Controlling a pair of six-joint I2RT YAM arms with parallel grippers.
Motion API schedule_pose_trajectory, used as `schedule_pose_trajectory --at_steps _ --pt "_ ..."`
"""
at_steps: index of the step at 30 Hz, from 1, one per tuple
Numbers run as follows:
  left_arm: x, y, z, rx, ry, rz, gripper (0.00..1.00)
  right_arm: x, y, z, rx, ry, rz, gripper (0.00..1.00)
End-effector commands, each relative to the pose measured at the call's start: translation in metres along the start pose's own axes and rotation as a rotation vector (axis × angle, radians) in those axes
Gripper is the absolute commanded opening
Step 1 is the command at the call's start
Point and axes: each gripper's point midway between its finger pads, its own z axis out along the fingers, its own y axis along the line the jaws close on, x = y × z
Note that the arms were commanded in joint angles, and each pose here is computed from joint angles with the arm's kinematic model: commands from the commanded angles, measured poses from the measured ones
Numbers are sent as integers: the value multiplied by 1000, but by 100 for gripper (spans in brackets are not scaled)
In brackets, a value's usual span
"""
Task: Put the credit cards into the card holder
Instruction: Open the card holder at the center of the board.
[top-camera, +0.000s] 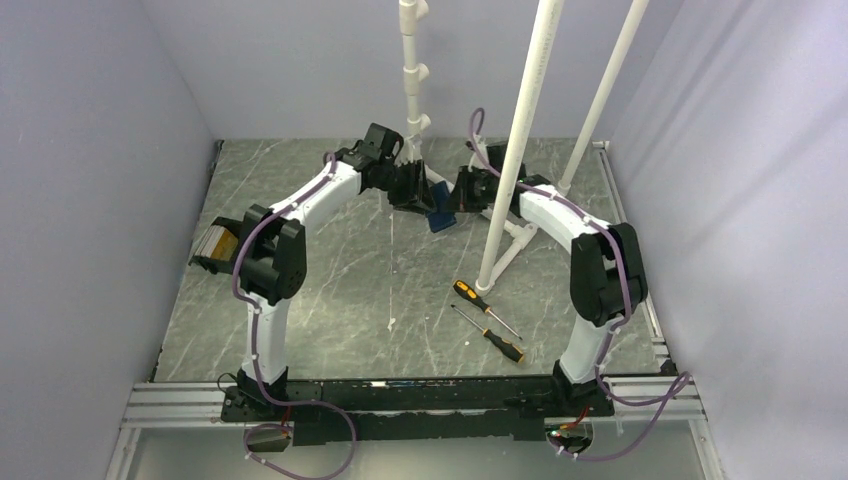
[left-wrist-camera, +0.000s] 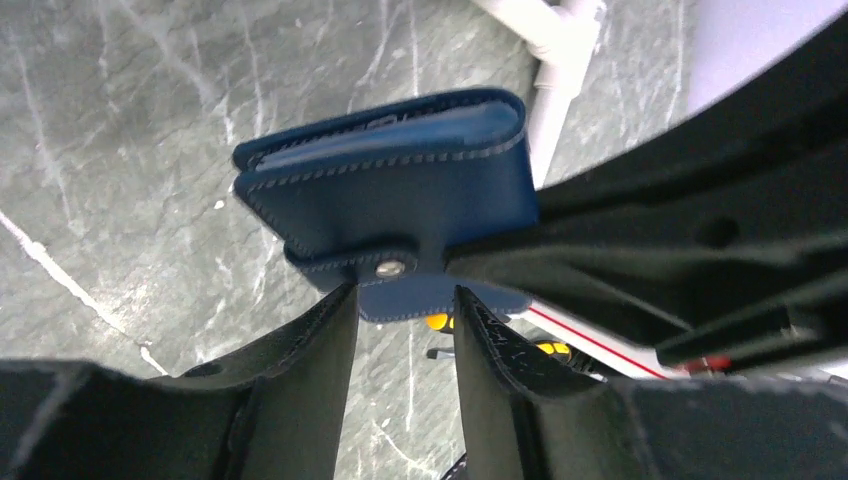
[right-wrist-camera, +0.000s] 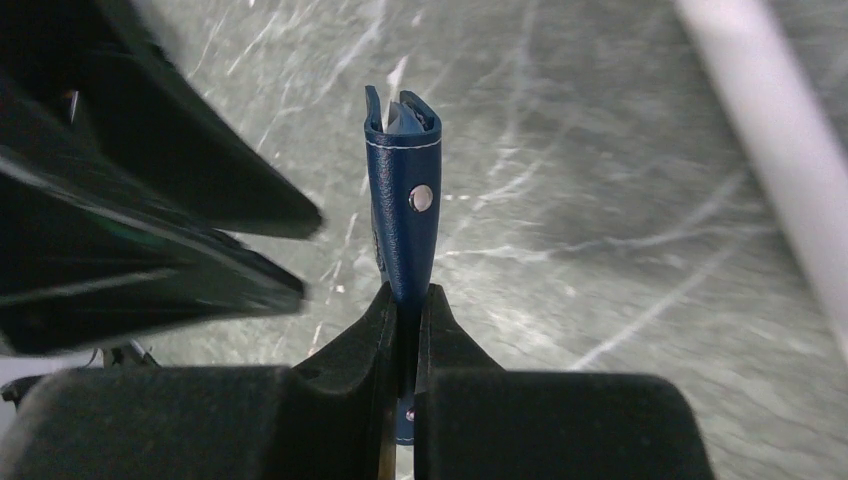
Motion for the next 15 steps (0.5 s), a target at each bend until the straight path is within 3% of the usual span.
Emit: schedule_pose_trajectory --at_steps 1,15 --pt "3 9 -1 -52 1 -2 45 -26 20 1 -6 -67 -24 0" --pt "2 23 14 -97 6 -2 46 -13 36 12 -73 -43 -37 0"
